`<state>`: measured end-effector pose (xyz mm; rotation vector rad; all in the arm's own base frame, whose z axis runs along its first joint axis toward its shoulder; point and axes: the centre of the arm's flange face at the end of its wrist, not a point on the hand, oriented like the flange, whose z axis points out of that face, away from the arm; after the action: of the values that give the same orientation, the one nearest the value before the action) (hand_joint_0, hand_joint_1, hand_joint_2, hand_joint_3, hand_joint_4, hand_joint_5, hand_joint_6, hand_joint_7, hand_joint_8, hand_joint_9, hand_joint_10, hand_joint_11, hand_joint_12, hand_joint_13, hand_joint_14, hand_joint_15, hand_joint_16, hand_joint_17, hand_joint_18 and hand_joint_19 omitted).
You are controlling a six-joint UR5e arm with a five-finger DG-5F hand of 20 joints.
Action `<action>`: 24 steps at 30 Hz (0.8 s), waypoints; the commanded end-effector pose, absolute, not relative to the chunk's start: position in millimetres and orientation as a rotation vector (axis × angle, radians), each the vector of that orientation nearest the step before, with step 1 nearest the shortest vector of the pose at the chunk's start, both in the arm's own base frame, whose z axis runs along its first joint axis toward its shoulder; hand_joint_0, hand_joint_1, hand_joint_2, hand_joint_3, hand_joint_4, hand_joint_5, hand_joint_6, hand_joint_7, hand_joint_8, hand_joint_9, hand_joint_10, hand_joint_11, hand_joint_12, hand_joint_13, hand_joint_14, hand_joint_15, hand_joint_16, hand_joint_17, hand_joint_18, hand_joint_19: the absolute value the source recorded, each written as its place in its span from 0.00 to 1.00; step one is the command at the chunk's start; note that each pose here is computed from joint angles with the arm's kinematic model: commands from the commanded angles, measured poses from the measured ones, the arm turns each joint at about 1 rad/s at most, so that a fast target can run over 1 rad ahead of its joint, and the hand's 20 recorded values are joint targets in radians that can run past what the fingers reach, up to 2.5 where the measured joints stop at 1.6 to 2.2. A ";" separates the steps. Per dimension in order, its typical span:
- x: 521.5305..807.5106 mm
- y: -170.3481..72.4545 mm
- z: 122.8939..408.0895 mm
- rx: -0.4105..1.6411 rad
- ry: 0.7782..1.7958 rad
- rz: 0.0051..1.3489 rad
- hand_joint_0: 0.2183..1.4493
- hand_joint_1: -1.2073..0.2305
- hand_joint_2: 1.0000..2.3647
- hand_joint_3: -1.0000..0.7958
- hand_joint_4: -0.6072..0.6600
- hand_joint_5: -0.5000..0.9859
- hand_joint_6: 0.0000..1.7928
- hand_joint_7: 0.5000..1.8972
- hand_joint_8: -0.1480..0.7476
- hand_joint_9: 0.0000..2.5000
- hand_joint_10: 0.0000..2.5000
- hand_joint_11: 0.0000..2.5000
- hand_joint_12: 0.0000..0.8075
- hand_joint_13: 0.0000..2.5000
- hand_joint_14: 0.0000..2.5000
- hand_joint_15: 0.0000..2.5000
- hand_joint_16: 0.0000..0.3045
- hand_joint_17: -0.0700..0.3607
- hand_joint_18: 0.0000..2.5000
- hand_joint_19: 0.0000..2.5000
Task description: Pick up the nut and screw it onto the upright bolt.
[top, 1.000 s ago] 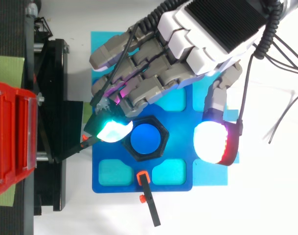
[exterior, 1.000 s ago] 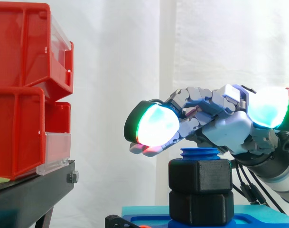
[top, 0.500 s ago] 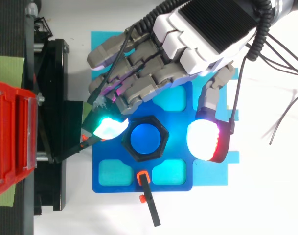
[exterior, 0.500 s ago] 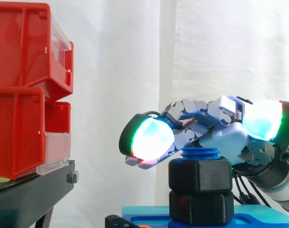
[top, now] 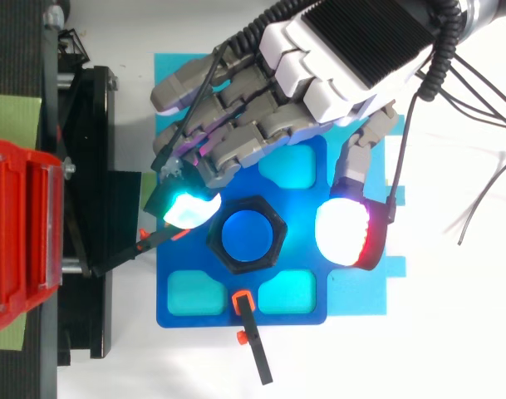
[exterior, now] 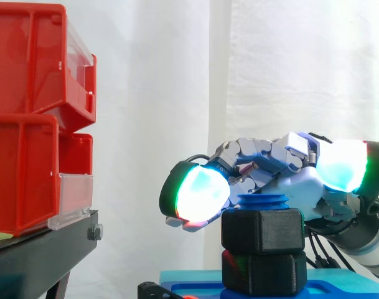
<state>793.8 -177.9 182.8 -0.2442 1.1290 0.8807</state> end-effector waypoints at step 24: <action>785.6 -193.6 174.4 -0.230 1.140 0.862 0.22 0.72 0.00 0.28 0.62 0.32 0.28 0.71 0.49 0.35 0.00 0.00 0.41 0.28 0.00 0.00 0.12 0.36 0.18 0.06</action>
<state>786.5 -190.3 174.3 -0.2314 1.1400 0.8659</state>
